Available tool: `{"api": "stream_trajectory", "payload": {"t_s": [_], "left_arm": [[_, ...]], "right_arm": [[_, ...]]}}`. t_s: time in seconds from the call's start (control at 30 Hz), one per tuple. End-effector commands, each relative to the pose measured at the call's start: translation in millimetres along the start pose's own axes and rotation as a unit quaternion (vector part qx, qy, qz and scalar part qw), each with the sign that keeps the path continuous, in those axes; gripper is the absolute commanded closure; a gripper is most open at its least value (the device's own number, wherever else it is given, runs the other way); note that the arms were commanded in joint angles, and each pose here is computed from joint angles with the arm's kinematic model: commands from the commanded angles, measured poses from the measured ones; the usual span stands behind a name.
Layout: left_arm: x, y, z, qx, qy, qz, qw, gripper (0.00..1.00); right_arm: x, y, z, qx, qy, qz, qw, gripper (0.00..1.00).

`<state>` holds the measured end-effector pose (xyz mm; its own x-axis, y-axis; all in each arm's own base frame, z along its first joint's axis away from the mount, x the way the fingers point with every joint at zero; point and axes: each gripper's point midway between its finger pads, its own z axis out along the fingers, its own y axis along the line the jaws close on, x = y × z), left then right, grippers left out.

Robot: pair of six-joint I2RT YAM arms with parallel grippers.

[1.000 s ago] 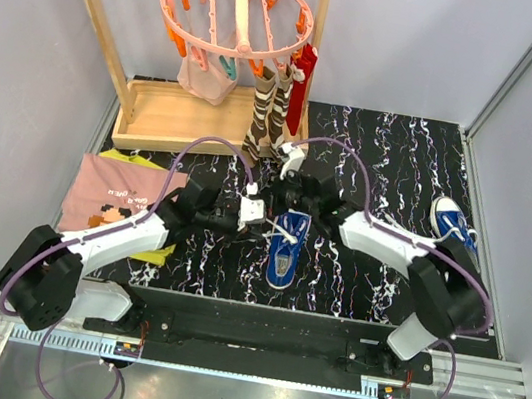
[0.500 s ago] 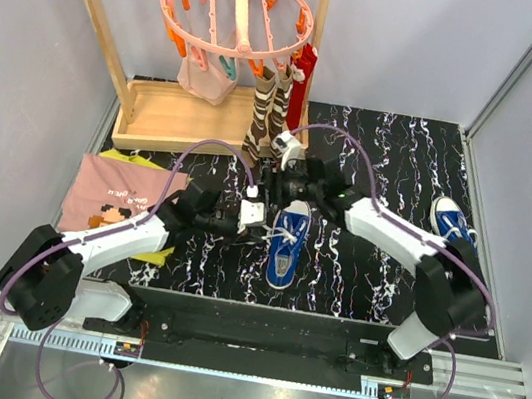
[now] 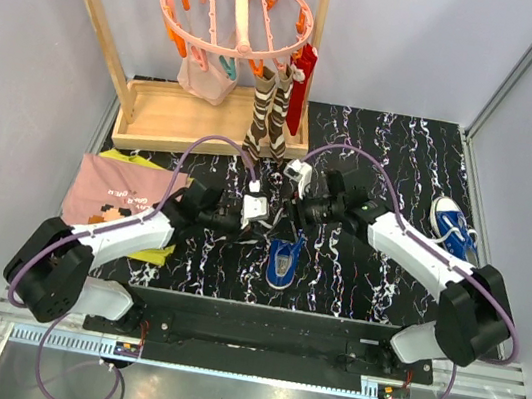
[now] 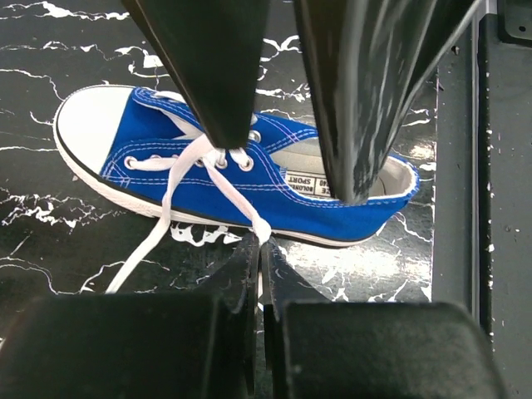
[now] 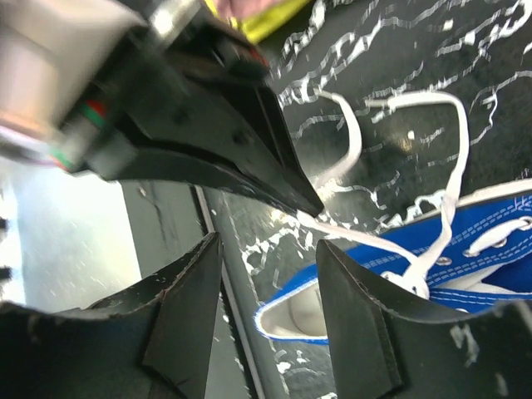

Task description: Tie the shoes

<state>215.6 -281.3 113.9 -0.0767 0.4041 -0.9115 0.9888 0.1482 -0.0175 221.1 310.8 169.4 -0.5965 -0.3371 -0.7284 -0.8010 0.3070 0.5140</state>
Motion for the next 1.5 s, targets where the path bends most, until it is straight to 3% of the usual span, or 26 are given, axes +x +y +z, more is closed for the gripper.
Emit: {"api": "stream_trajectory", "payload": {"t_s": [0.0, 0.53, 0.63, 0.73, 0.93, 1.2, 1.47], "left_arm": [[-32.9, 13.9, 1.3, -0.009, -0.040, 0.033, 0.999, 1.00], [-35.3, 11.0, 3.4, 0.017, -0.038, 0.044, 0.998, 1.00], [-35.5, 9.1, 2.3, 0.022, -0.039, 0.045, 0.998, 1.00], [-35.7, 9.9, 1.8, 0.024, -0.039, 0.046, 0.998, 1.00], [-38.2, 11.5, 2.4, 0.028, -0.041, 0.054, 0.997, 1.00], [-37.9, 11.4, 3.1, 0.035, -0.041, 0.061, 0.997, 1.00], [-38.4, 12.1, 4.0, 0.034, -0.042, 0.063, 0.996, 1.00]], "right_arm": [[8.5, -8.7, 5.8, -0.011, 0.023, -0.053, 0.998, 0.42], [-1.0, -22.3, 8.8, -0.003, 0.029, -0.127, 0.991, 0.38], [-6.8, -14.9, 0.2, -0.016, 0.019, -0.171, 0.985, 0.39], [-8.3, -12.8, -5.5, -0.026, 0.012, -0.256, 0.966, 0.33], [-1.4, -17.5, -1.6, -0.048, 0.011, -0.336, 0.941, 0.31], [-6.7, -36.8, 12.8, -0.034, 0.000, -0.369, 0.929, 0.44], [-2.0, -37.6, 19.7, -0.042, 0.000, -0.357, 0.933, 0.58]]}}
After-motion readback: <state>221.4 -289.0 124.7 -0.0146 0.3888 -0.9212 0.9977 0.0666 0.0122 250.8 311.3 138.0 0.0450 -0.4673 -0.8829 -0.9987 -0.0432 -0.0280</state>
